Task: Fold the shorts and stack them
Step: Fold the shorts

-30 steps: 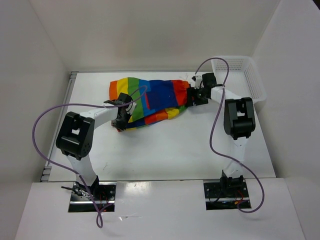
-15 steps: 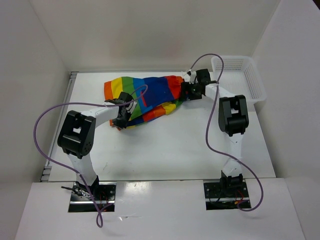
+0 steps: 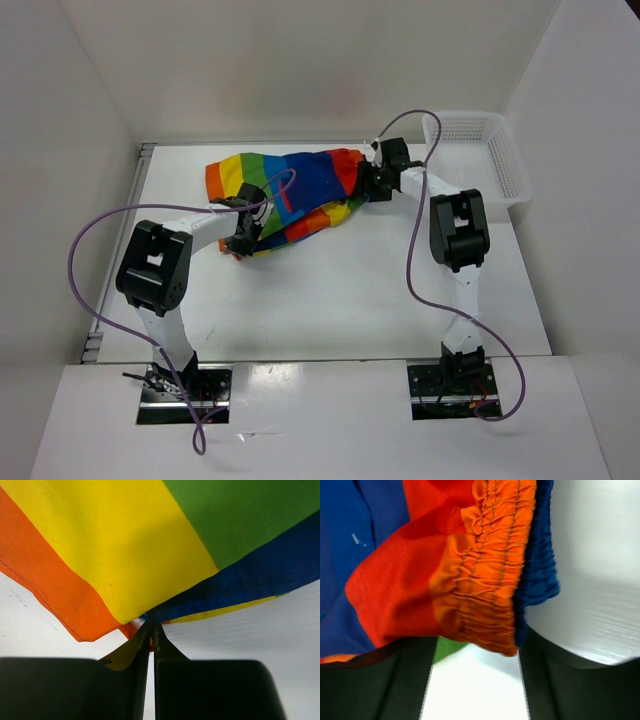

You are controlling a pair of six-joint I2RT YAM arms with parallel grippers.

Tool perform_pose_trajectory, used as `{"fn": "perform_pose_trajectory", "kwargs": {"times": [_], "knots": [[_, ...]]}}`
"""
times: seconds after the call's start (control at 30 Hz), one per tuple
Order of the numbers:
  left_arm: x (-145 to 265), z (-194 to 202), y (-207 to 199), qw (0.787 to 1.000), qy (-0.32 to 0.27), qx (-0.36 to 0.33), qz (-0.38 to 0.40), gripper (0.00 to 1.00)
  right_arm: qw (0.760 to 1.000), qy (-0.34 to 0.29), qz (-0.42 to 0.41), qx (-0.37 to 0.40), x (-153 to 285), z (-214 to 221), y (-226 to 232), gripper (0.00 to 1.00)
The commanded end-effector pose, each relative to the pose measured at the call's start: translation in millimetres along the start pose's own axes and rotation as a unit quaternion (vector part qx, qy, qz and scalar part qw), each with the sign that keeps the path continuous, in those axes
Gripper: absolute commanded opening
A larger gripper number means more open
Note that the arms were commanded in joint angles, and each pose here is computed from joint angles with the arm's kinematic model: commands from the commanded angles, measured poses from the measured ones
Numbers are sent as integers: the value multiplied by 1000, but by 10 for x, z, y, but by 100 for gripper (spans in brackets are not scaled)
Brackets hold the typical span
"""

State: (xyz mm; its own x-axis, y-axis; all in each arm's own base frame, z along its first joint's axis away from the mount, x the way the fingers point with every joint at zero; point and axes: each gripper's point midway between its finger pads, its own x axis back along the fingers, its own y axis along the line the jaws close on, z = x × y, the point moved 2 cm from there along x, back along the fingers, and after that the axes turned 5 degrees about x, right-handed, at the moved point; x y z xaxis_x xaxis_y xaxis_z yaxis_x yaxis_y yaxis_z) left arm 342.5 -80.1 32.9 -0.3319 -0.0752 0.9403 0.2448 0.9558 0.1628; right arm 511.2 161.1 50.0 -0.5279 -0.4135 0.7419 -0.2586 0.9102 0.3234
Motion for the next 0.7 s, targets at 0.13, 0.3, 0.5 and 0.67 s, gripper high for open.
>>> {"fn": "perform_pose_trajectory", "kwargs": {"times": [0.13, 0.3, 0.5, 0.67], "knots": [[-226, 229, -79, 999, 47, -6, 17, 9, 996, -26, 84, -29, -307, -116, 149, 37], [-202, 210, -61, 999, 42, -5, 13, 8, 992, -9, 125, -16, -359, 48, -32, 0], [-219, 222, 344, 998, 37, 43, -24, 5, 982, -53, 141, 110, 202, -421, 40, 0], [-88, 64, 518, 997, 2, 59, -50, 5, 972, -40, 137, 189, 906, -520, 200, 0]]}}
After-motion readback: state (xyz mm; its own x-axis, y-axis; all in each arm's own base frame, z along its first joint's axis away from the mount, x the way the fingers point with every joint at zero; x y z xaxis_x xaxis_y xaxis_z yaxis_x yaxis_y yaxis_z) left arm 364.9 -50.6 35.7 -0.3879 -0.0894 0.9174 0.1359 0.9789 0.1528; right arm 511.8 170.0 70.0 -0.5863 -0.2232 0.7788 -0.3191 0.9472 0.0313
